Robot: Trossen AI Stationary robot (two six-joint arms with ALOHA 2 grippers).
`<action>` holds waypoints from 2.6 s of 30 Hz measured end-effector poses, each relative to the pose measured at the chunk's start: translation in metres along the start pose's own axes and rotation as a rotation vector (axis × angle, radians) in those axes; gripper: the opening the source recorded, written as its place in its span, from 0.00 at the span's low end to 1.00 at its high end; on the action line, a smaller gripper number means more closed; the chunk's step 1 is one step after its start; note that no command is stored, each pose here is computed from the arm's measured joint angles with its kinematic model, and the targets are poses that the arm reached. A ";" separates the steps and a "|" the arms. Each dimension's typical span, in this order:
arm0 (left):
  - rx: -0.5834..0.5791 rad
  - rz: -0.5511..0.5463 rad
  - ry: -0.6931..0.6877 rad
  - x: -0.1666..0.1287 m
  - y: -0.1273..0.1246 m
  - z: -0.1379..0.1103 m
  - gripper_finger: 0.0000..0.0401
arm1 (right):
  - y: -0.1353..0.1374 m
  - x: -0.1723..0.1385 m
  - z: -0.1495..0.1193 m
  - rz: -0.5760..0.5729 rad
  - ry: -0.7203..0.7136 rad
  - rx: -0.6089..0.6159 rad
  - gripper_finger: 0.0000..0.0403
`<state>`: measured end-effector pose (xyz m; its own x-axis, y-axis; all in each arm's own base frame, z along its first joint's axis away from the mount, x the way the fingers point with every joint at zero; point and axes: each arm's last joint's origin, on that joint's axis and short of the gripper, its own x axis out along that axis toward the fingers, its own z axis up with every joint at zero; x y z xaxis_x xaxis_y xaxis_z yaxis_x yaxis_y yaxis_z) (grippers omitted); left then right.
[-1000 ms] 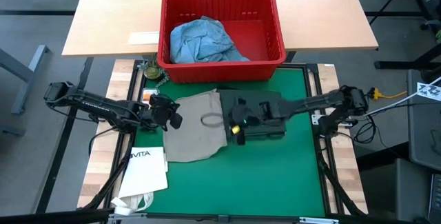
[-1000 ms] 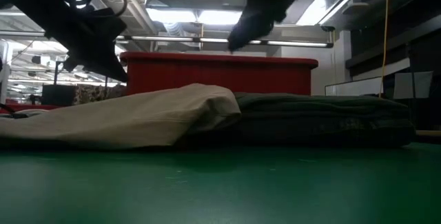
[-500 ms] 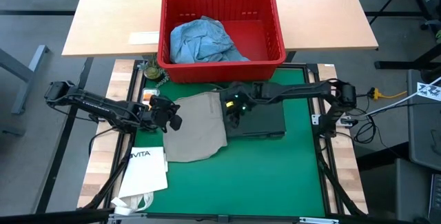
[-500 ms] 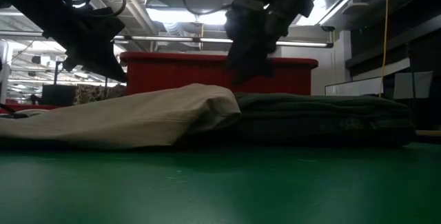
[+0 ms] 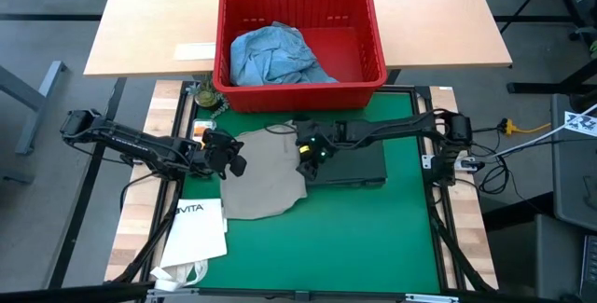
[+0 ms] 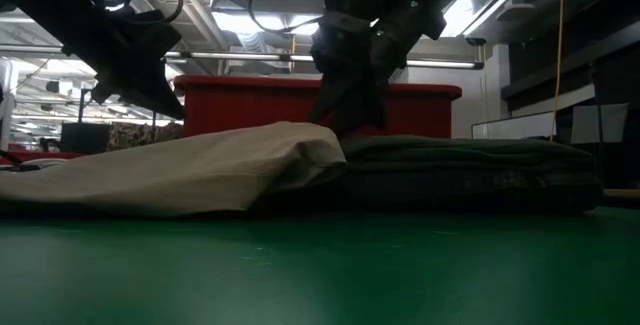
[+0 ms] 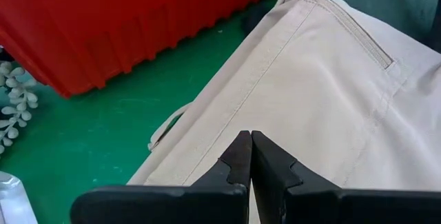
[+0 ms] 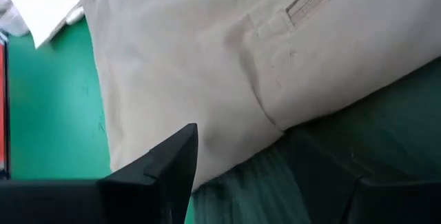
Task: Fold Laundry from Bin
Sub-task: Stack the gray shorts on top of the green shirt
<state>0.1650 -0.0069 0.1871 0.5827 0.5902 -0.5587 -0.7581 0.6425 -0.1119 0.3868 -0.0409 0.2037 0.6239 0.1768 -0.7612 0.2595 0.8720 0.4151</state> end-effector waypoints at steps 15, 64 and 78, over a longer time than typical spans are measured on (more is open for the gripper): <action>-0.001 0.000 -0.001 0.000 0.000 0.000 0.00 | -0.005 0.017 0.002 -0.023 -0.036 0.032 0.53; 0.034 -0.047 0.009 -0.006 -0.005 -0.005 0.00 | 0.020 -0.149 -0.011 -0.284 -0.184 -0.024 0.03; -0.015 -0.161 0.042 -0.007 -0.013 -0.002 0.00 | 0.025 -0.195 -0.030 -0.330 -0.230 0.001 0.03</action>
<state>0.1700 -0.0202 0.1902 0.6849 0.4589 -0.5660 -0.6600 0.7197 -0.2152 0.2493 -0.0399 0.3480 0.6555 -0.2192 -0.7227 0.4742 0.8643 0.1679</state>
